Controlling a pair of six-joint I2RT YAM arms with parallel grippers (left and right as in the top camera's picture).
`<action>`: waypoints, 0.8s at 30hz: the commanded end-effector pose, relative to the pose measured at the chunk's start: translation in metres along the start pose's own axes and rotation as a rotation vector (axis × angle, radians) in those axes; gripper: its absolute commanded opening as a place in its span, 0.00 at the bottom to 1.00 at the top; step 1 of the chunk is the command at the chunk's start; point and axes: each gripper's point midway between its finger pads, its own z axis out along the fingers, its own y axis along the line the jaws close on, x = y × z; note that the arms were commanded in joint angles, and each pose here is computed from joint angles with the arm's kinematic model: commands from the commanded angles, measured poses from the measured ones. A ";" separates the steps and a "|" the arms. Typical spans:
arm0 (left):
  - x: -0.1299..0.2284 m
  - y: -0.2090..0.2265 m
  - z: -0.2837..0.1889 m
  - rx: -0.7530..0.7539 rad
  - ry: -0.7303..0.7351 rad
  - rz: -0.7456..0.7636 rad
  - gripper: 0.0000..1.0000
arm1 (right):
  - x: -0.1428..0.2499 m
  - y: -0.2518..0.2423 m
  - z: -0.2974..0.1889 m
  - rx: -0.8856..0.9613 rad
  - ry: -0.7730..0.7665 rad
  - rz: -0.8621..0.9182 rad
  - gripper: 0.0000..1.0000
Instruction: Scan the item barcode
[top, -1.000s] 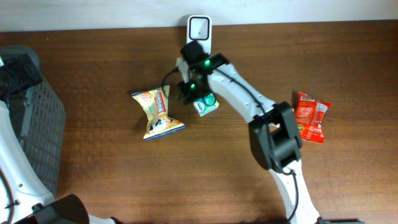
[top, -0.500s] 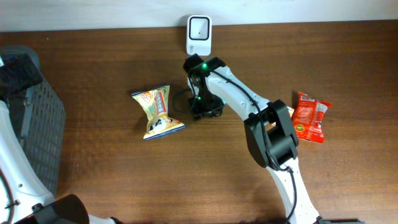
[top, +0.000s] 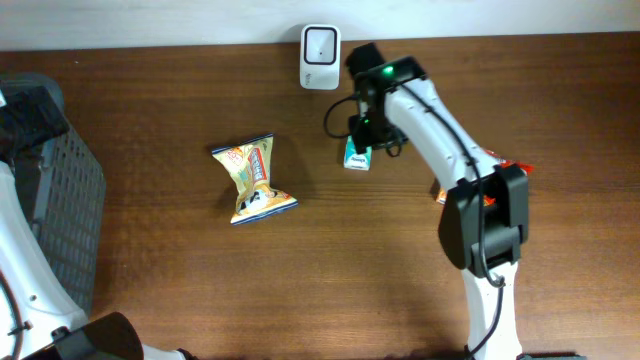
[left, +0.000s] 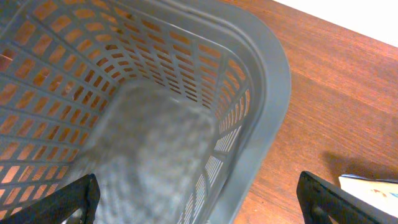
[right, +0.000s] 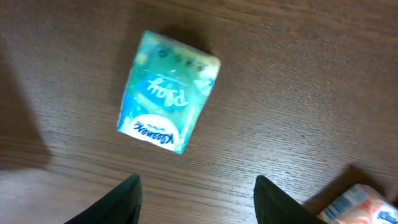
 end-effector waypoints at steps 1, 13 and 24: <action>0.000 0.001 -0.001 -0.002 -0.003 0.013 0.99 | -0.008 0.007 -0.006 -0.281 0.004 0.054 0.56; 0.000 0.001 -0.001 -0.002 -0.004 0.013 0.99 | 0.005 0.014 0.056 -0.432 0.100 0.160 0.41; 0.000 0.001 -0.001 -0.003 -0.004 0.013 0.99 | 0.011 0.011 0.083 -0.417 0.091 0.205 0.33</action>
